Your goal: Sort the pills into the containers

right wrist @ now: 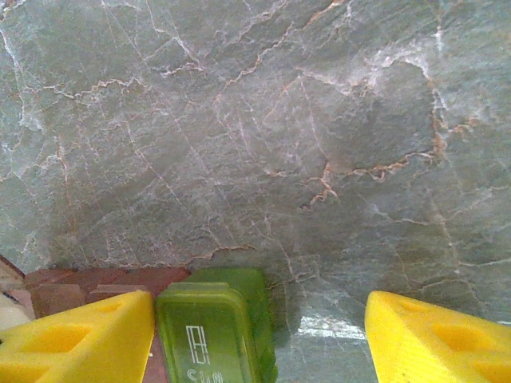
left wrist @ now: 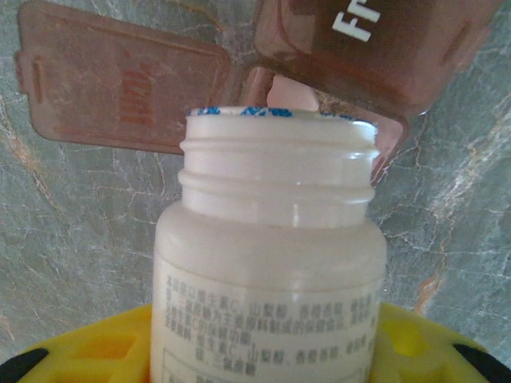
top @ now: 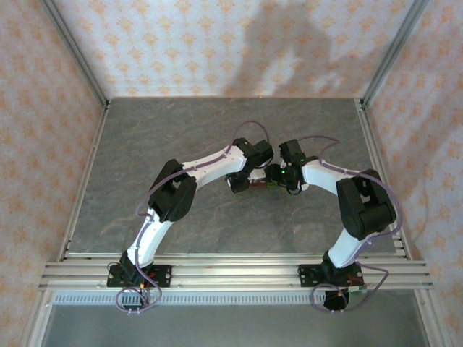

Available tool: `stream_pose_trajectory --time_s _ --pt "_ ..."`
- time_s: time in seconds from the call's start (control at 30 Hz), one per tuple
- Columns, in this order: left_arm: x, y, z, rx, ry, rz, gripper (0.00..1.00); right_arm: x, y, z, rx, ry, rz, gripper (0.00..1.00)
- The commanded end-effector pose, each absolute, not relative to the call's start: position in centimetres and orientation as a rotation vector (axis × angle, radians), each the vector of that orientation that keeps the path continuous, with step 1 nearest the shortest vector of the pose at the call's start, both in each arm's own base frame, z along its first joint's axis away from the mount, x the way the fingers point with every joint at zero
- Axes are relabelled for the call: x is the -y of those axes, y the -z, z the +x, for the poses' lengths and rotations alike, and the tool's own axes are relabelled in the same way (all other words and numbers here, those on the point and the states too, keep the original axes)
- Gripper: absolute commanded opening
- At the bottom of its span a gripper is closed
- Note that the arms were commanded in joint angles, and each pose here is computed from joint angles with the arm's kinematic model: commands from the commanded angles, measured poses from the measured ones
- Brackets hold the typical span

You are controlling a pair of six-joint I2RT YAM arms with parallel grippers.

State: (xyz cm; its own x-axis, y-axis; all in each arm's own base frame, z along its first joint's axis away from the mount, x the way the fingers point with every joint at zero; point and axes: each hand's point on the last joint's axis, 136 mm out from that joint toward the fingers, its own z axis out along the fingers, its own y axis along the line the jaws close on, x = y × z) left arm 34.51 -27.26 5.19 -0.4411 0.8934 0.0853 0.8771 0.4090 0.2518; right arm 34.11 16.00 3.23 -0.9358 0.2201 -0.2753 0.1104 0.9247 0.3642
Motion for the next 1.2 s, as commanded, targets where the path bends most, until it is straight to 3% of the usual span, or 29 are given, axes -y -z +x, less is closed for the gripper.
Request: stream_pose_trajectory --time_s 0.0,1.17 --pt "26.86 -6.46 34.74 -2.54 -0.46 1.645 0.0 -16.2 -2.49 33.91 -2.798 -0.48 0.242 0.7" --pt "25.99 -6.18 34.25 -2.573 -0.132 1.391 0.0 -15.69 -2.38 33.95 -2.802 -0.436 0.235 0.7"
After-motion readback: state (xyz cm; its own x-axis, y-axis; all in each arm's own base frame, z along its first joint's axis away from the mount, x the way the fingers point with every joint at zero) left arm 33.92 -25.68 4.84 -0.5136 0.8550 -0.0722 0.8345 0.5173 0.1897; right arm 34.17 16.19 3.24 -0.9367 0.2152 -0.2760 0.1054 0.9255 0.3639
